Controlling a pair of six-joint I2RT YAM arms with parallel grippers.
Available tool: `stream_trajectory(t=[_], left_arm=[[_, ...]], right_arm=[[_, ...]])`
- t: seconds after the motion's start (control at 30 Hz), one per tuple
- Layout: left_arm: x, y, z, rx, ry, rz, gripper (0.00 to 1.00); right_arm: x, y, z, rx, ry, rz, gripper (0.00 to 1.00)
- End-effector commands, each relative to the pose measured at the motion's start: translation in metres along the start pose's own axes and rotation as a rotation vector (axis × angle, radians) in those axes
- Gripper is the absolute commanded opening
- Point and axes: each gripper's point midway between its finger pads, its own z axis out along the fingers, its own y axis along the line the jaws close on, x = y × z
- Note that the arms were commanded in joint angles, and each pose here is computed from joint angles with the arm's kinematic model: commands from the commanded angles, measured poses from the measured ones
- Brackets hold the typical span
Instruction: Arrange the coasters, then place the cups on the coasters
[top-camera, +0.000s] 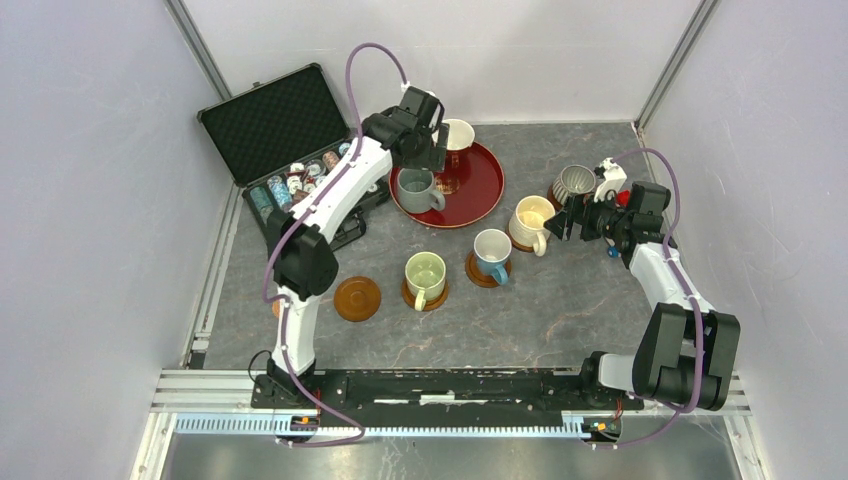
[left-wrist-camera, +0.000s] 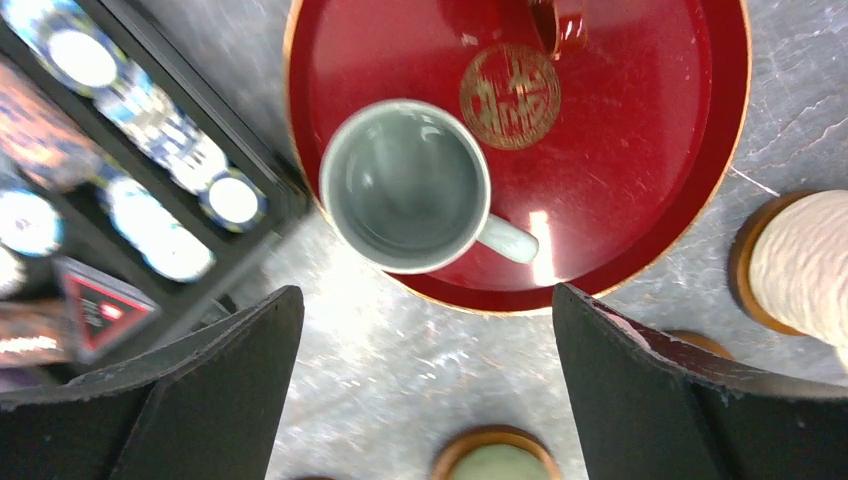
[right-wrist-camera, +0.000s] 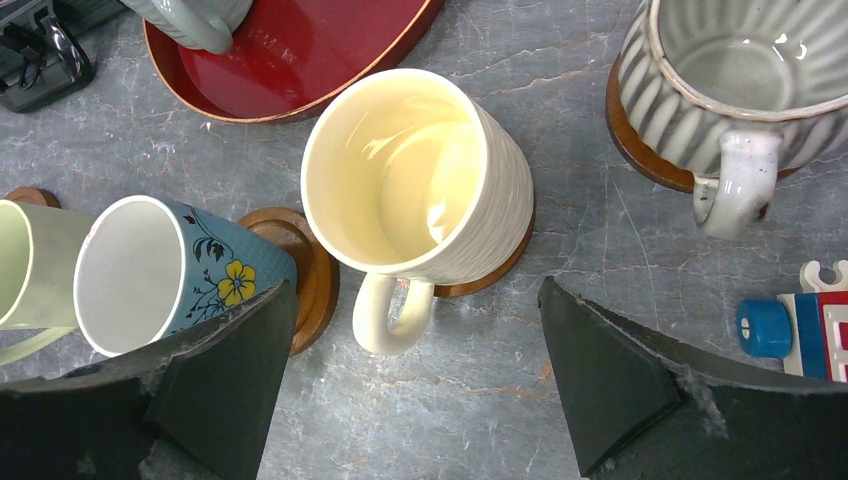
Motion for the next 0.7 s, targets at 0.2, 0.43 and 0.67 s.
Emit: stream_trajectory(t=[0.2,0.43,0.67], left_arm=[[0.055,-0.034,0.033,-0.033,0.224,-0.482,1.00],[0.070,-0.039,0.061,-0.072,0.259,-0.530,1.00],[0.069,-0.035,0.084,-0.120,0.231,-0.521,1.00]], right_arm=[[-0.011,-0.001,-0.002,0.002,-0.028,-0.022,0.98],[-0.010,-0.002,-0.002,0.004,-0.026,-0.021,0.98],[-0.009,-0.004,-0.001,0.006,-0.020,-0.016,0.98]])
